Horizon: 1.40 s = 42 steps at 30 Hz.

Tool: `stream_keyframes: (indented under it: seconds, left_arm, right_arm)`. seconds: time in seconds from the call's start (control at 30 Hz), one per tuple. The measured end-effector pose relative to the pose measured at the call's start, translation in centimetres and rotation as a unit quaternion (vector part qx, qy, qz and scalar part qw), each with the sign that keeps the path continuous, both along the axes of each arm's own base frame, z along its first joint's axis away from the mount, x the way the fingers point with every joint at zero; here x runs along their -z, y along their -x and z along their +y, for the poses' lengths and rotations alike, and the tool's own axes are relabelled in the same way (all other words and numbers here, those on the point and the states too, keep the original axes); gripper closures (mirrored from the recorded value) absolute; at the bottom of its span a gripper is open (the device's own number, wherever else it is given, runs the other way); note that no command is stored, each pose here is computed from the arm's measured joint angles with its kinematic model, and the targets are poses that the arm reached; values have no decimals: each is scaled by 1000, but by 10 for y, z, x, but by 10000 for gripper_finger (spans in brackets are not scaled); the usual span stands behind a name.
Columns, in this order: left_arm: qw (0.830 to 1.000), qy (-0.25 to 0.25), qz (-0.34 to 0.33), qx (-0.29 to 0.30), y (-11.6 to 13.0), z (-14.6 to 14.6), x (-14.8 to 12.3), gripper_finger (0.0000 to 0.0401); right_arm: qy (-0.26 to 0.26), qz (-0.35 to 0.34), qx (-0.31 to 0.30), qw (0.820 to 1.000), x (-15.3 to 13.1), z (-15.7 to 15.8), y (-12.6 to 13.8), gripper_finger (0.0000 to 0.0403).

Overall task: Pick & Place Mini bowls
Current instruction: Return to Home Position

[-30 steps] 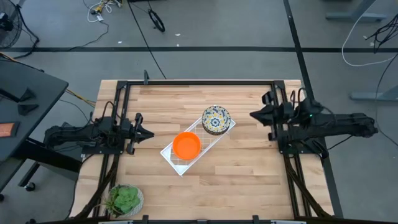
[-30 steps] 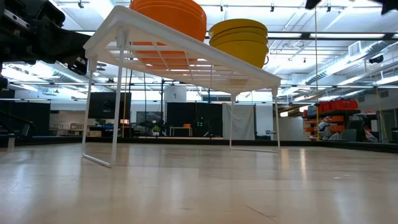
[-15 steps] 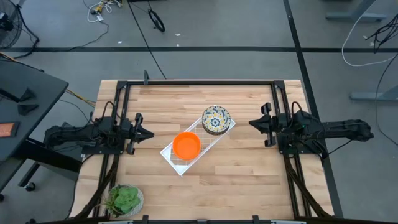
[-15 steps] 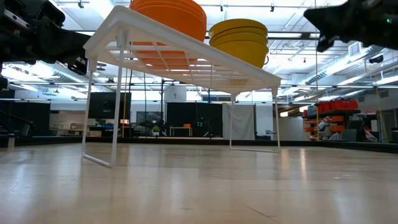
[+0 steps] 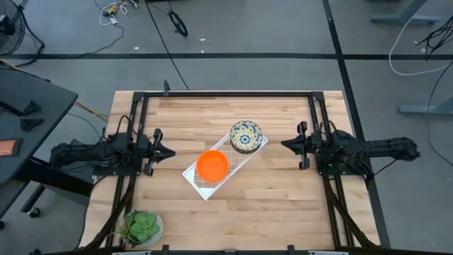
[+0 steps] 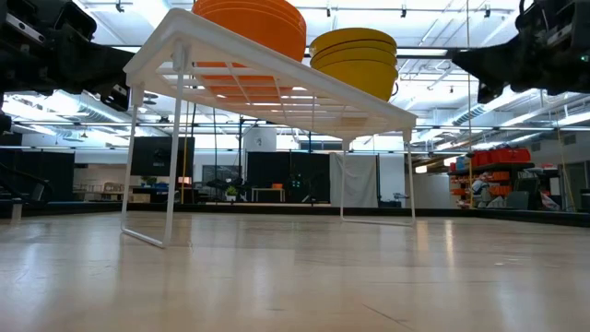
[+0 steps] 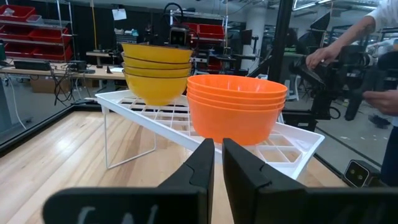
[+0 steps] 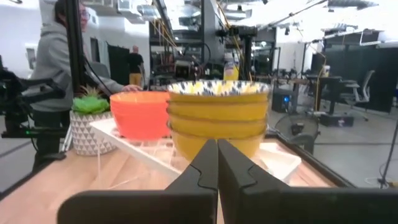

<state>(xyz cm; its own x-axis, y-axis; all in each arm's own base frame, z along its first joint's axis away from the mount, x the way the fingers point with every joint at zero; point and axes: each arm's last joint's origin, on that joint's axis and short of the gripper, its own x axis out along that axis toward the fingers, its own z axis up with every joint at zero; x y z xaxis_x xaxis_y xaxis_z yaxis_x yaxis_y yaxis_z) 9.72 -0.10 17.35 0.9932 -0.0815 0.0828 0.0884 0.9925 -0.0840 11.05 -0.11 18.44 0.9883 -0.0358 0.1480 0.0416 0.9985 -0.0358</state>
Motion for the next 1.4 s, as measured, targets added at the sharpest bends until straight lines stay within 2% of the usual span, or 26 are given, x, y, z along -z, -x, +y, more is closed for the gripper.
stream_keyframes:
  seconds: [0.73,1.17,1.4]
  left_arm:
    - [1000,0,0,0,0,0,0,366]
    - [1000,0,0,0,0,0,0,366]
    - [1000,0,0,0,0,0,0,366]
  right_arm:
    - [-18,77,14,997,17,0,11,403]
    - [-4,75,12,997,16,0,11,403]
    - [-4,75,12,997,16,0,11,380]
